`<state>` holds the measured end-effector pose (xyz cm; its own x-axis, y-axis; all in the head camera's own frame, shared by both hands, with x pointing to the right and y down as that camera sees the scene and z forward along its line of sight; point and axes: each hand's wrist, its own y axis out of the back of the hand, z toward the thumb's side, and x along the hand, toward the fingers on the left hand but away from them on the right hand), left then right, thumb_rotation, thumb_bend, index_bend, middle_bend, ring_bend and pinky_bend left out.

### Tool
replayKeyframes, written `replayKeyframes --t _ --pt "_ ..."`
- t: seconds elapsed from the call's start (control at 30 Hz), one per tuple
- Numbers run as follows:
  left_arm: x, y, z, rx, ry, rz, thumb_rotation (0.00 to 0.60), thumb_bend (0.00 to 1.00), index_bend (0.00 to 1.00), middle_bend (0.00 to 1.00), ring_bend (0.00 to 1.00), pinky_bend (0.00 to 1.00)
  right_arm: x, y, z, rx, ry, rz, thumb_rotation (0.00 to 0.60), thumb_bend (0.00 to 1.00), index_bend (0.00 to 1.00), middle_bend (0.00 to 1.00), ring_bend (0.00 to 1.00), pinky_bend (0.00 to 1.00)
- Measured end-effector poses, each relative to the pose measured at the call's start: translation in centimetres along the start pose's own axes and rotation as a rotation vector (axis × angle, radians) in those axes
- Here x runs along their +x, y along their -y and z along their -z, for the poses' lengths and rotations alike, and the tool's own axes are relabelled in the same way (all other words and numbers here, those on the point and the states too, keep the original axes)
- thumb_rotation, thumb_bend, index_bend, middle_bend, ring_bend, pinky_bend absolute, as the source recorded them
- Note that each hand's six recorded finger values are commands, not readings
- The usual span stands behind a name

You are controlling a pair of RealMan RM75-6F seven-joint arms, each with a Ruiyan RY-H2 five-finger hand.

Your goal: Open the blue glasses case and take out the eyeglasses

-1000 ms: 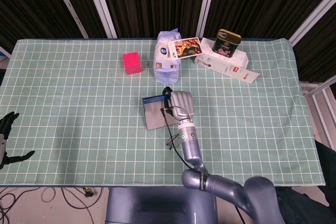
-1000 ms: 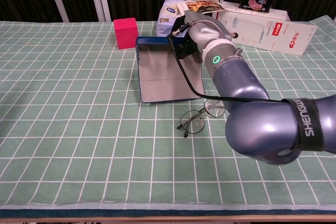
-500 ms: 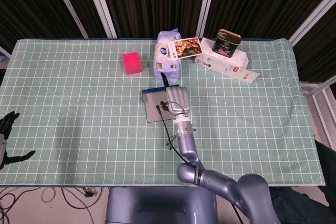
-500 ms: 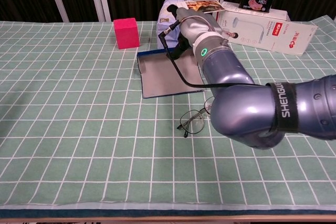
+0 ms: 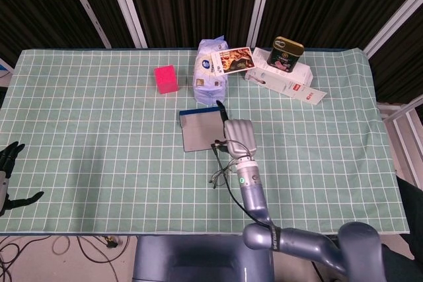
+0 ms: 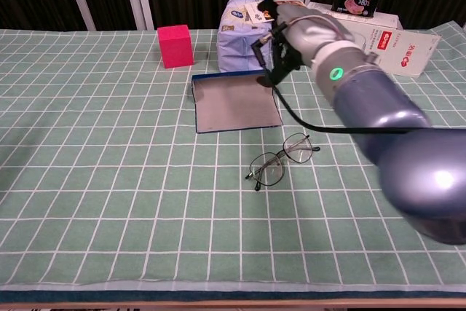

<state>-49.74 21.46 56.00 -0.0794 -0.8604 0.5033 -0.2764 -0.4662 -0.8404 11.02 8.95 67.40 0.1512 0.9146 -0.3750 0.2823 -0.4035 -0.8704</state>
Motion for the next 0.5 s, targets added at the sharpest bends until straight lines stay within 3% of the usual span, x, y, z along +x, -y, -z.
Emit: replayKeyframes --t 0.1,0.2,0.3,0.5 --pt "0.0 0.0 0.1 0.019 -0.001 -0.006 0.6 0.0 0.0 0.0 0.0 0.0 2.2 -1.5 2.6 0.021 0.012 -0.017 0.6 0.25 0.0 0.16 0.22 0.36" --pt "-0.1 -0.1 0.1 0.032 0.002 -0.015 0.6 0.0 0.0 0.0 0.0 0.0 5.1 -3.4 6.1 0.056 0.031 -0.044 0.6 0.18 0.0 0.02 0.04 0.29" --pt "-0.1 -0.1 0.1 0.054 0.013 -0.025 0.6 0.0 0.0 0.0 0.0 0.0 8.3 -5.3 10.1 0.106 0.07 -0.074 0.6 0.1 0.0 0.0 0.0 0.26" --pt "-0.3 0.2 0.0 0.112 0.022 -0.028 0.6 0.0 0.0 0.0 0.0 0.0 15.1 -8.4 16.7 0.154 0.149 -0.114 0.6 0.06 0.0 0.0 0.0 0.25"
